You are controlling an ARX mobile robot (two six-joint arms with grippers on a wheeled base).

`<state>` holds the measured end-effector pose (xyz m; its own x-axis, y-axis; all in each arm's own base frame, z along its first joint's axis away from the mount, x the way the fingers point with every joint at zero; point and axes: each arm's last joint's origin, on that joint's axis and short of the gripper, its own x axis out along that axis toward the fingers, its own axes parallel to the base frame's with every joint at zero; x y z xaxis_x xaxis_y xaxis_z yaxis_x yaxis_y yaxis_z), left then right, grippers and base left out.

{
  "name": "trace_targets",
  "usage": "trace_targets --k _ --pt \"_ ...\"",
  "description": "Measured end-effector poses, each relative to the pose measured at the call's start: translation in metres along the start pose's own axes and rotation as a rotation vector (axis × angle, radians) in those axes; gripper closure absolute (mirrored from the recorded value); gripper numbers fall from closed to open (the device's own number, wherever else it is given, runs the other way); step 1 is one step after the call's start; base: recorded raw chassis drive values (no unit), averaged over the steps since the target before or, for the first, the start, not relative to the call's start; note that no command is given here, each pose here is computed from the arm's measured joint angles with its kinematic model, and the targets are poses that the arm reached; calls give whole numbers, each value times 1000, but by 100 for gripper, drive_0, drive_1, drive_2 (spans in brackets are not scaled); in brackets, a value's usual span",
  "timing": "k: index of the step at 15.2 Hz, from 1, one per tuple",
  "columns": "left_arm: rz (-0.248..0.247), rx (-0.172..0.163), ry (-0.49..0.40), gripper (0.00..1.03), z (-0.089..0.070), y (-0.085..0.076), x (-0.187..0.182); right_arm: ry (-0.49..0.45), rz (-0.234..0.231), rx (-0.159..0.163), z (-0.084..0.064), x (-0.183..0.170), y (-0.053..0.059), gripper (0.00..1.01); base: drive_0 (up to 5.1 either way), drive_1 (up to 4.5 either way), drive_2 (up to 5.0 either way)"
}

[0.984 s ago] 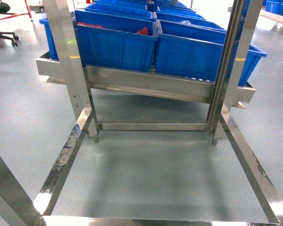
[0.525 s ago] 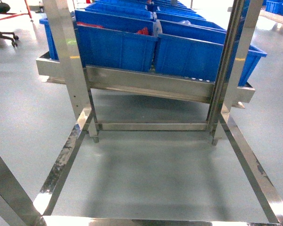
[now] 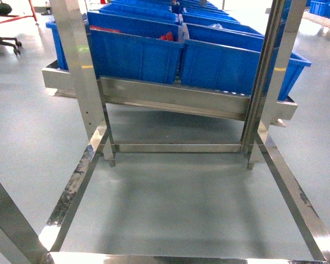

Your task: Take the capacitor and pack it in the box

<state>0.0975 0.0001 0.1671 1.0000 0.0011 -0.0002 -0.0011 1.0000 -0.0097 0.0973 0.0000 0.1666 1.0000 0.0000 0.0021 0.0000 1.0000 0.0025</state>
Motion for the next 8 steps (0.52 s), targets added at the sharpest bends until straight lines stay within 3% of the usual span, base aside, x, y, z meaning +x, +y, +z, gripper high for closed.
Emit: trace_targets --k 8 --pt "0 0 2 5 0 0 0 2 0 0 0 0 0 3 0 0 0"
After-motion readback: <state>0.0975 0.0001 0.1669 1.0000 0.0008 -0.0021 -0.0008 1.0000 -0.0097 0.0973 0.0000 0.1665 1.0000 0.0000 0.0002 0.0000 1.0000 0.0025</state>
